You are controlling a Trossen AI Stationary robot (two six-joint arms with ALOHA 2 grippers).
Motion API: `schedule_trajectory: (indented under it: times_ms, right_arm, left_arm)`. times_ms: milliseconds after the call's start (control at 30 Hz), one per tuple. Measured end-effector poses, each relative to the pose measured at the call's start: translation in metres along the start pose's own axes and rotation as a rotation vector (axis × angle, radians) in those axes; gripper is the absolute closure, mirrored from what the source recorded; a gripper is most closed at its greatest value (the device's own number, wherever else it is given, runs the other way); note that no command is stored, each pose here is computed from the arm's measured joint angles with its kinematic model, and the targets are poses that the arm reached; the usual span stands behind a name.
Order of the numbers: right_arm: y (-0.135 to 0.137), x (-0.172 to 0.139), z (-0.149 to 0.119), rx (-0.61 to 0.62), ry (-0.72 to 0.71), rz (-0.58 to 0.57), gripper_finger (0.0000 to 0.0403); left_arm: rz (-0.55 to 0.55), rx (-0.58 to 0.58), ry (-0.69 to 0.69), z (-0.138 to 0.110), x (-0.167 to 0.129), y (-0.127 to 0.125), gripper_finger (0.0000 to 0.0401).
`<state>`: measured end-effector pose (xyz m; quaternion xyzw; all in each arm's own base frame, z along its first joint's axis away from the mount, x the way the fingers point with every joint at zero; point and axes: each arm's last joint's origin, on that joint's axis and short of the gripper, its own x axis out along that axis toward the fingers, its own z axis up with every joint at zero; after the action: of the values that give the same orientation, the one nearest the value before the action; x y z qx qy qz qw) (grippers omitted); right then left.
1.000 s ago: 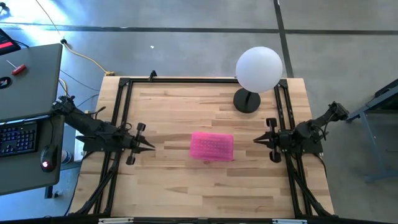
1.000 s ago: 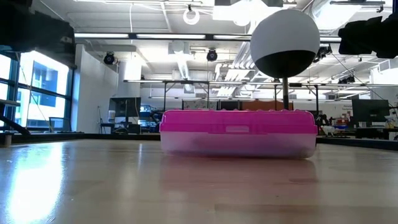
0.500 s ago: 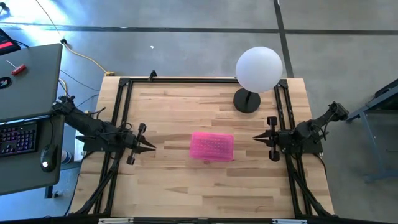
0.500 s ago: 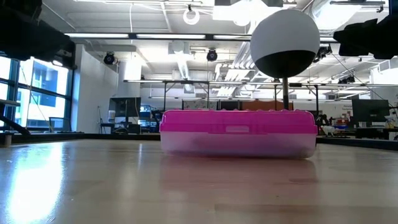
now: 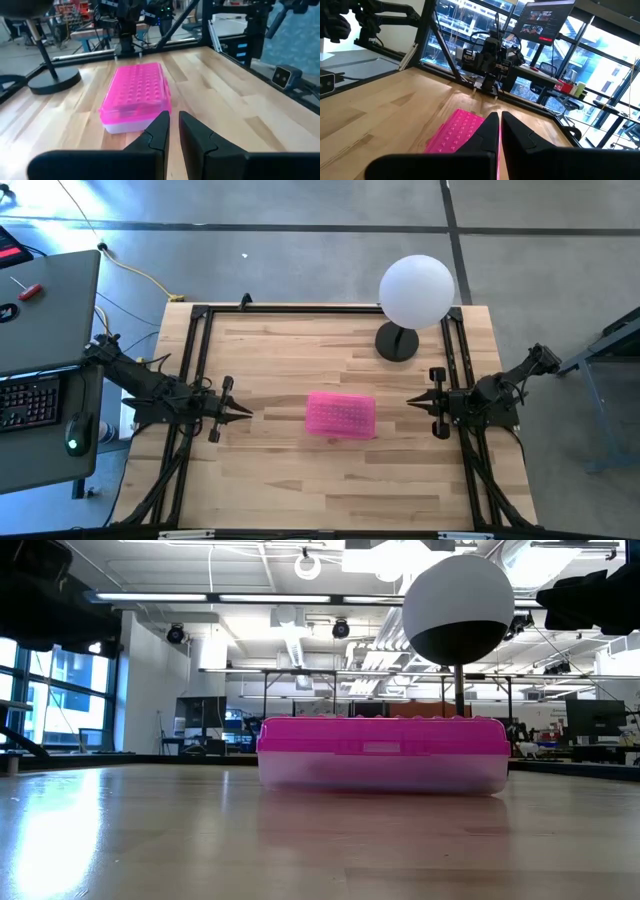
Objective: Pick & place school supplies into a supply box
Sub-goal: Return to Home Position
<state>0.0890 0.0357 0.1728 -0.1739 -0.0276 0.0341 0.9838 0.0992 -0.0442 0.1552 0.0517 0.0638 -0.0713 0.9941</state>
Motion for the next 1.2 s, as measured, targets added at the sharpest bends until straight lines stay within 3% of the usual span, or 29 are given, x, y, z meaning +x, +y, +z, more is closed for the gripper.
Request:
schedule_trajectory:
  times_ms: [100,333,767,1200]
  right_arm:
    - [0.0,0.0,0.0,0.0,0.0,0.0,0.0402]
    - [0.0,0.0,0.0,0.0,0.0,0.0,0.0402]
    - [0.0,0.0,0.0,0.0,0.0,0.0,0.0402]
    - [0.0,0.0,0.0,0.0,0.0,0.001,0.0402]
  left_arm:
    - [-0.051,0.015,-0.001,0.0,0.0,-0.0015,0.0327]
    - [-0.309,0.013,0.017,-0.0027,-0.0014,-0.0089,0.0327]
    - [-0.315,-0.127,0.048,-0.0036,-0.0015,-0.0091,0.0327]
    - [-0.315,-0.134,0.049,-0.0036,-0.0015,-0.0091,0.0327]
